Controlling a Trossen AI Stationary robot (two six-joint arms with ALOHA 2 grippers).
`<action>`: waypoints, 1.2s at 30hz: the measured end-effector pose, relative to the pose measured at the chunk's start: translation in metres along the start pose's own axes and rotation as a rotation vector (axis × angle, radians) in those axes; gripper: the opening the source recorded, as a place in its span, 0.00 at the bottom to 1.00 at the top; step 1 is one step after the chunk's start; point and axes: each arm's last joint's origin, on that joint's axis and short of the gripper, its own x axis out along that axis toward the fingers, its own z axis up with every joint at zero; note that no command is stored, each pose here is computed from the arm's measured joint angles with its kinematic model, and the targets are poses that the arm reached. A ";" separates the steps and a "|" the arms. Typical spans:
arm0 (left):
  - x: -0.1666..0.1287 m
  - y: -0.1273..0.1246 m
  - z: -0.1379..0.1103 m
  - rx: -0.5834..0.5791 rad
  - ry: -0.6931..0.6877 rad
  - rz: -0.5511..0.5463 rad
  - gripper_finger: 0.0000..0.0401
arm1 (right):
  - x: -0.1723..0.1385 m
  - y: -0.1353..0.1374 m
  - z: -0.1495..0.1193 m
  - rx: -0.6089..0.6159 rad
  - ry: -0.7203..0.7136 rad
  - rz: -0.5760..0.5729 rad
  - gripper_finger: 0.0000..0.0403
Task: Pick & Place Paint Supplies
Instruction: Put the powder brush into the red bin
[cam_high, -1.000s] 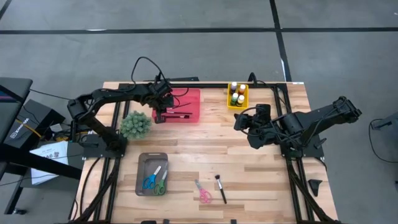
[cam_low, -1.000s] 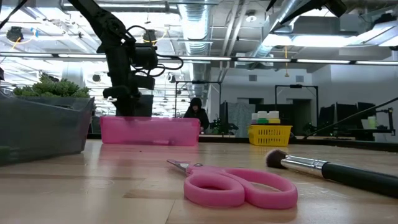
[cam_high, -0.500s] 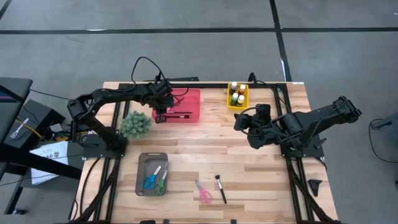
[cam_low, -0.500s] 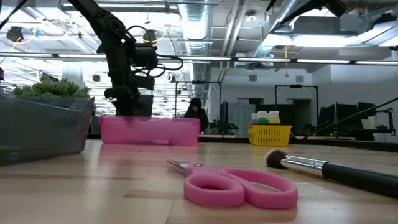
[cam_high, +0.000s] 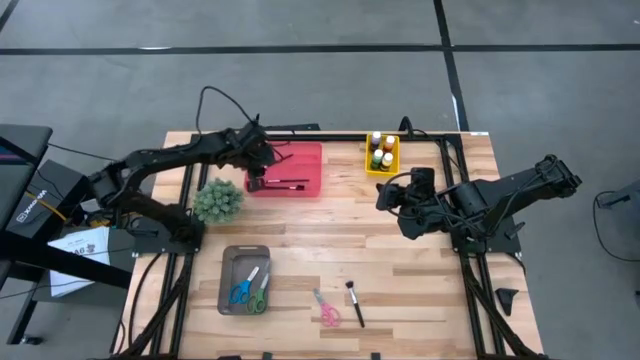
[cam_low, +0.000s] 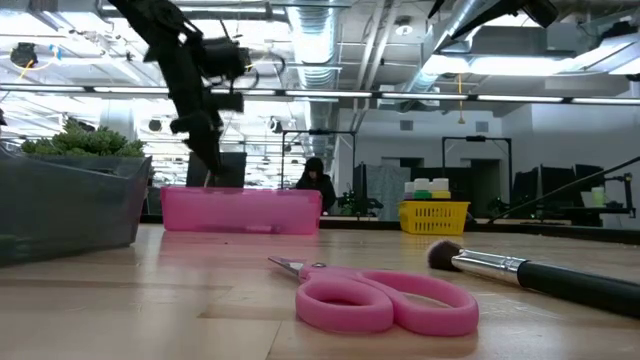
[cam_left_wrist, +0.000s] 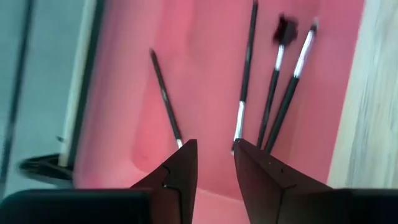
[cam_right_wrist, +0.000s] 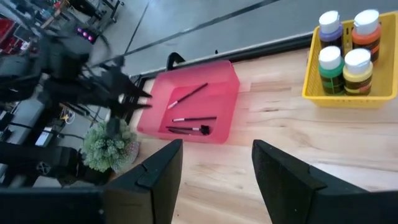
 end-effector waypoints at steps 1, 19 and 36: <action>-0.006 0.001 0.001 -0.006 -0.026 0.015 0.25 | 0.000 0.000 0.000 0.000 0.011 -0.001 0.47; -0.104 -0.017 0.017 -0.191 -0.575 0.101 0.25 | 0.042 0.022 -0.084 0.065 0.294 -0.072 0.47; -0.129 -0.048 0.048 -0.188 -0.906 -0.014 0.25 | 0.072 0.046 -0.147 0.362 0.445 0.026 0.47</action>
